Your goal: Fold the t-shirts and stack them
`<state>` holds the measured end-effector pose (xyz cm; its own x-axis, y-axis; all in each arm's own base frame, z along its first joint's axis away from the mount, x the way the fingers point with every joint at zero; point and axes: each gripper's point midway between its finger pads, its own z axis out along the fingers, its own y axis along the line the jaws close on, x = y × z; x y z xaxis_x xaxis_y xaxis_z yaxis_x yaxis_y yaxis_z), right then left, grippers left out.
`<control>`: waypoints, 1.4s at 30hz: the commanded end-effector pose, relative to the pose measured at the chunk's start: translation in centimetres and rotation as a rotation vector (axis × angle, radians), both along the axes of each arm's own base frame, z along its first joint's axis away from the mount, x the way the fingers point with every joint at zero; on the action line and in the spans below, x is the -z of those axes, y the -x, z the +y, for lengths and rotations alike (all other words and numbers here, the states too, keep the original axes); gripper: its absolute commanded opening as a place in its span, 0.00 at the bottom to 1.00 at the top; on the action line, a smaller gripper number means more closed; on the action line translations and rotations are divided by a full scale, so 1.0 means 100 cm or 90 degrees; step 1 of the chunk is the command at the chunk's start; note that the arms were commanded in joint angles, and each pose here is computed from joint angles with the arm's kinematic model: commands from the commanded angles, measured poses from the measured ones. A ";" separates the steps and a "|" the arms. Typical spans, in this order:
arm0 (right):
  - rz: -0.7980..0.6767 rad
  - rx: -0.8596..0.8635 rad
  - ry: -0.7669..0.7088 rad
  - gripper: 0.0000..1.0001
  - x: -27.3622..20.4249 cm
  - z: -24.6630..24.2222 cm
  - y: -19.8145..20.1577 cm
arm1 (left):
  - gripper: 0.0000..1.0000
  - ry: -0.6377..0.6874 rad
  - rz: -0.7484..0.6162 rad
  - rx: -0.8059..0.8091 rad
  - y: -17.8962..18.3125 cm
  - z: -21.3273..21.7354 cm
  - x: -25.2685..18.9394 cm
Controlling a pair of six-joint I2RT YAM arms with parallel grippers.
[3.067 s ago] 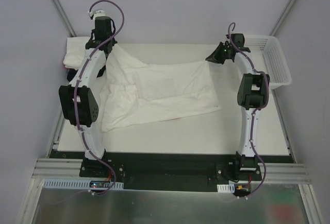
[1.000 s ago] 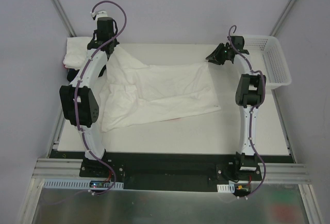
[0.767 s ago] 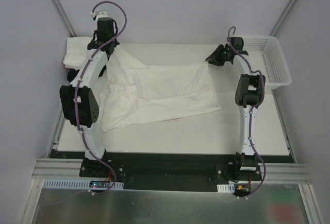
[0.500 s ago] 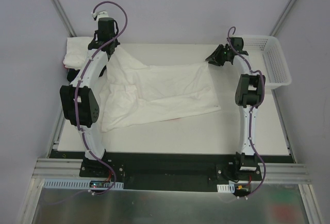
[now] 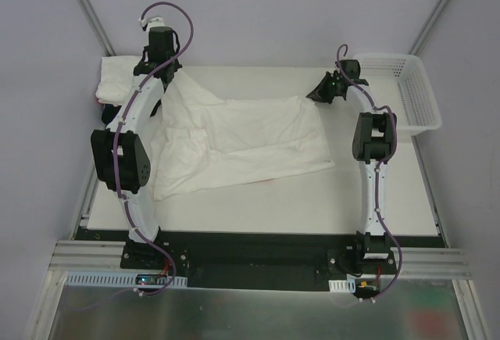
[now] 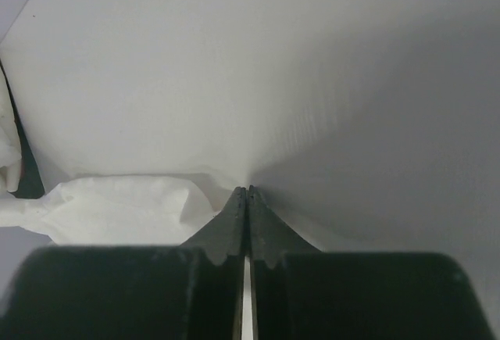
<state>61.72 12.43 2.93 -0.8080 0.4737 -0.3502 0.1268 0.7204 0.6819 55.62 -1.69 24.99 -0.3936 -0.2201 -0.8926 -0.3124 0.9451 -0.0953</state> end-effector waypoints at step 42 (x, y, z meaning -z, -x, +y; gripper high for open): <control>-0.065 0.005 0.006 0.01 -0.083 -0.017 0.033 | 0.00 0.019 -0.062 -0.003 0.064 -0.020 -0.048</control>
